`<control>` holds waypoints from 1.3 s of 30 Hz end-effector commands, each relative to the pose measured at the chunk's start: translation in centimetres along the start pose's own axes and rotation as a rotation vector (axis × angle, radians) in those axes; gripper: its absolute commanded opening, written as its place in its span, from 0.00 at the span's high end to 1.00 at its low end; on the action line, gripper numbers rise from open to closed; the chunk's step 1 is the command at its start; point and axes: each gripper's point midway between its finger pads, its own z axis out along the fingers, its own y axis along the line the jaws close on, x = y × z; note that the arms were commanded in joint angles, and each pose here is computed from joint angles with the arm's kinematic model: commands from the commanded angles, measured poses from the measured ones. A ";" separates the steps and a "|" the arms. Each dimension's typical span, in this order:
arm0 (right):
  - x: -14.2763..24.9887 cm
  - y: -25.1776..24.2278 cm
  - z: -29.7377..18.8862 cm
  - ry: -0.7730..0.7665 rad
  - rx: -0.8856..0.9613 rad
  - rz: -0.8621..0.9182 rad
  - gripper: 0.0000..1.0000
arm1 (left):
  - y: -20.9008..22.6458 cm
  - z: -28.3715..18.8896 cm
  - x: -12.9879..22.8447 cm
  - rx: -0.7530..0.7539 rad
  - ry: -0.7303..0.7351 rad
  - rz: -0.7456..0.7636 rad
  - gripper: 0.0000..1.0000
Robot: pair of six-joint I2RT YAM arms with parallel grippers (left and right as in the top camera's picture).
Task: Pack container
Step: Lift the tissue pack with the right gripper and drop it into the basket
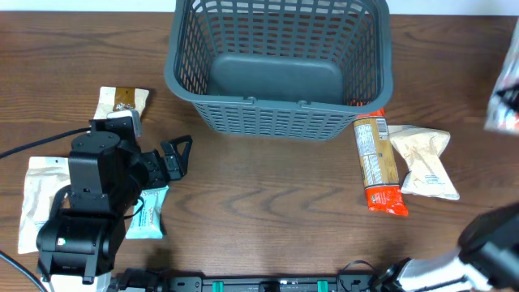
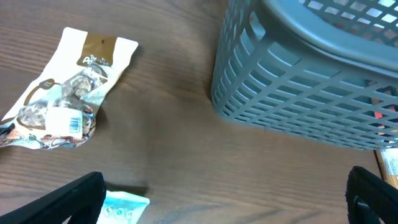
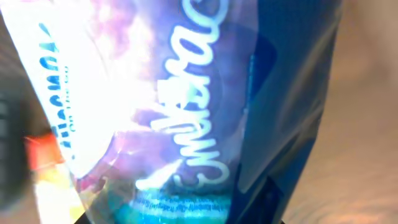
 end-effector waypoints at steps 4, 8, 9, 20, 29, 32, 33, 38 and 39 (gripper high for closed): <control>-6.4 14.6 -10.2 -0.307 -0.207 -0.401 0.99 | 0.0 -0.5 -1.4 -0.005 -0.051 -0.009 0.01; -6.6 23.7 -14.1 -0.419 -0.341 -0.608 0.99 | -0.1 -0.5 -1.6 -0.003 -0.057 -0.008 0.01; -6.6 25.6 -14.8 -0.443 -0.378 -0.642 0.99 | -0.1 -0.5 -1.6 -0.003 -0.057 -0.008 0.01; -2.8 40.3 -13.4 -0.431 -0.726 -0.843 0.99 | 0.0 -0.3 -1.3 -0.008 -0.041 -0.005 0.01; 2.1 44.1 -7.8 -0.206 -0.817 -0.871 0.99 | 0.2 -0.3 -0.7 -0.014 -0.020 0.001 0.01; 3.0 44.3 -7.2 -0.168 -0.825 -0.880 0.99 | 0.2 -0.3 -0.8 -0.014 -0.020 0.013 0.01; 3.2 44.3 -7.2 -0.160 -0.827 -0.880 0.97 | 0.2 -0.3 -0.8 -0.014 -0.020 0.020 0.01; 3.6 44.1 -7.2 -0.146 -0.827 -0.898 0.27 | 0.2 -0.3 -0.8 -0.014 -0.021 0.024 0.01; 3.7 44.1 -7.2 -0.143 -0.828 -0.902 0.10 | 0.2 -0.3 -0.8 -0.014 -0.021 0.024 0.01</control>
